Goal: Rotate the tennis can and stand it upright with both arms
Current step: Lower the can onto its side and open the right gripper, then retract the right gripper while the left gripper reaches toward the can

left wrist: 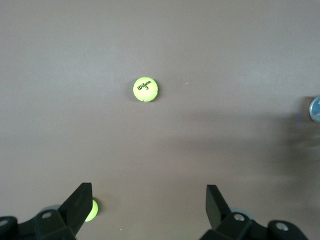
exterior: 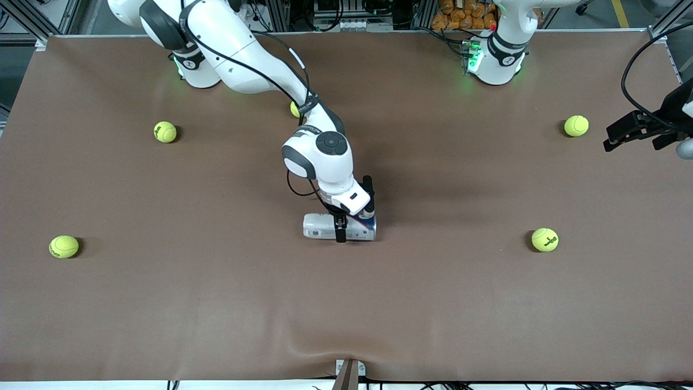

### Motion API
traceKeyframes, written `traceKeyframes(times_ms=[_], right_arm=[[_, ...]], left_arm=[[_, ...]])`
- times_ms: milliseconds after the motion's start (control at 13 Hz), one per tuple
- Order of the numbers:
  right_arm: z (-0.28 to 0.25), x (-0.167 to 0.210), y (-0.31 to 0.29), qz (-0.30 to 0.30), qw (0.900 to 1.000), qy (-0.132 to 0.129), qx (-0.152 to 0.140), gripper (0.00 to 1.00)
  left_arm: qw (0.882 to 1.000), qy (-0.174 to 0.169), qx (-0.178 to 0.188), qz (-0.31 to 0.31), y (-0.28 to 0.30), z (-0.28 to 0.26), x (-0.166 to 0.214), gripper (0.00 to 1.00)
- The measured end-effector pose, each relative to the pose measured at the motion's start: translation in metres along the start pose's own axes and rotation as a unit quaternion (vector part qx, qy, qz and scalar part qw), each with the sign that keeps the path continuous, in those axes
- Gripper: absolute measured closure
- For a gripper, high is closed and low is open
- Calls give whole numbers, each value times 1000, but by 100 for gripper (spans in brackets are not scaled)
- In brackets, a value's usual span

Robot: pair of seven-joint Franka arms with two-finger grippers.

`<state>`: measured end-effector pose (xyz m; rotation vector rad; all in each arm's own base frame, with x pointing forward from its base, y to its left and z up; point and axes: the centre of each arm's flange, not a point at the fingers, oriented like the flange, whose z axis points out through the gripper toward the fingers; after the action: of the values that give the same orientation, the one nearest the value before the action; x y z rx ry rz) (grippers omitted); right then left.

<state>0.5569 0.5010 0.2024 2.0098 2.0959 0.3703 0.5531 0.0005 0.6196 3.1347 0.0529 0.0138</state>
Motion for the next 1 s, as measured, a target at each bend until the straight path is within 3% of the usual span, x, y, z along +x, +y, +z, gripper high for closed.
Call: traceKeyframes(times_ms=[232, 540, 772, 1004], right_arm=[[-19, 4, 12, 4, 1000, 6, -11, 0], [-111, 12, 30, 74, 997, -24, 5, 0], [-189, -10, 51, 182, 982, -52, 16, 0], [-224, -91, 113, 287, 957, -43, 11, 0]], left_arm=[[1000, -4, 0, 1, 1, 5, 2, 0], [1000, -26, 0, 11, 11, 24, 9, 0], [998, -48, -21, 19, 24, 48, 19, 0], [992, -81, -97, 8, 38, 81, 31, 0]])
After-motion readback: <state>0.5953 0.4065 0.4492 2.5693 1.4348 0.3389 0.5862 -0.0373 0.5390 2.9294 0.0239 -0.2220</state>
